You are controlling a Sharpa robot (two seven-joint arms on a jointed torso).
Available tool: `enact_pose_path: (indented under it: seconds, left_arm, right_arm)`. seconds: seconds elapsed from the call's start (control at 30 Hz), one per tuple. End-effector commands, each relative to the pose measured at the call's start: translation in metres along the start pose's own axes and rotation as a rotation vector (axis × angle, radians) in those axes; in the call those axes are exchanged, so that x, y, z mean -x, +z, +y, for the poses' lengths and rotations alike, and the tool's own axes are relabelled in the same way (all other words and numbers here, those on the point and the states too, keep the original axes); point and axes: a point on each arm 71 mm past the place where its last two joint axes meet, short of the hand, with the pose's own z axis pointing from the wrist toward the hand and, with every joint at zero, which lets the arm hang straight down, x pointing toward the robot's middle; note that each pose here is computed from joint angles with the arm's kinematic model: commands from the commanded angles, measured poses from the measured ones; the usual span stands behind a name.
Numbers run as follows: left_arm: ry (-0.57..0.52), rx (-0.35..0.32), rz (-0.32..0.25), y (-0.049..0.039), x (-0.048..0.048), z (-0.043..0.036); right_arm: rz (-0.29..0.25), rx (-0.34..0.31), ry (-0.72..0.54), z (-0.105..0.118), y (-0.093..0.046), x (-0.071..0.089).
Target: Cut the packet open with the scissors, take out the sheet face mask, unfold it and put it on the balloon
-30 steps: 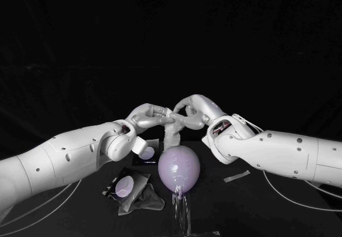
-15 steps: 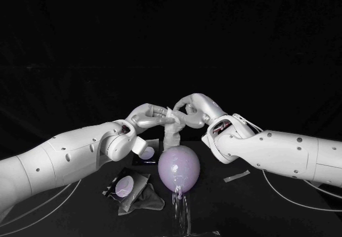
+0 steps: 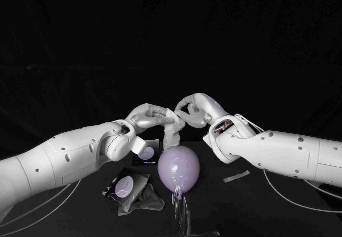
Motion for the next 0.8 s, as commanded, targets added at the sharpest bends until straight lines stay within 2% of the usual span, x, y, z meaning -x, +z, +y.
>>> enact_pose_path:
  seconds: [0.03,0.2,0.33,0.8]
  left_arm:
    - [-0.002,-0.017,0.005,0.0007,-0.0009,-0.0028]
    - [-0.001,-0.016,0.004,0.0005,-0.0004,-0.0026]
    - [-0.001,-0.016,0.003,0.0003,-0.0002,-0.0026]
    - [-0.001,-0.016,0.003,0.0007,-0.0008,-0.0026]
  right_arm:
    - [-0.033,0.002,0.008,-0.001,0.0,0.003]
    - [-0.057,-0.011,0.022,-0.004,-0.001,0.007]
    - [-0.051,-0.021,0.036,-0.006,-0.002,0.008]
    - [0.091,-0.05,0.068,-0.003,-0.003,-0.005]
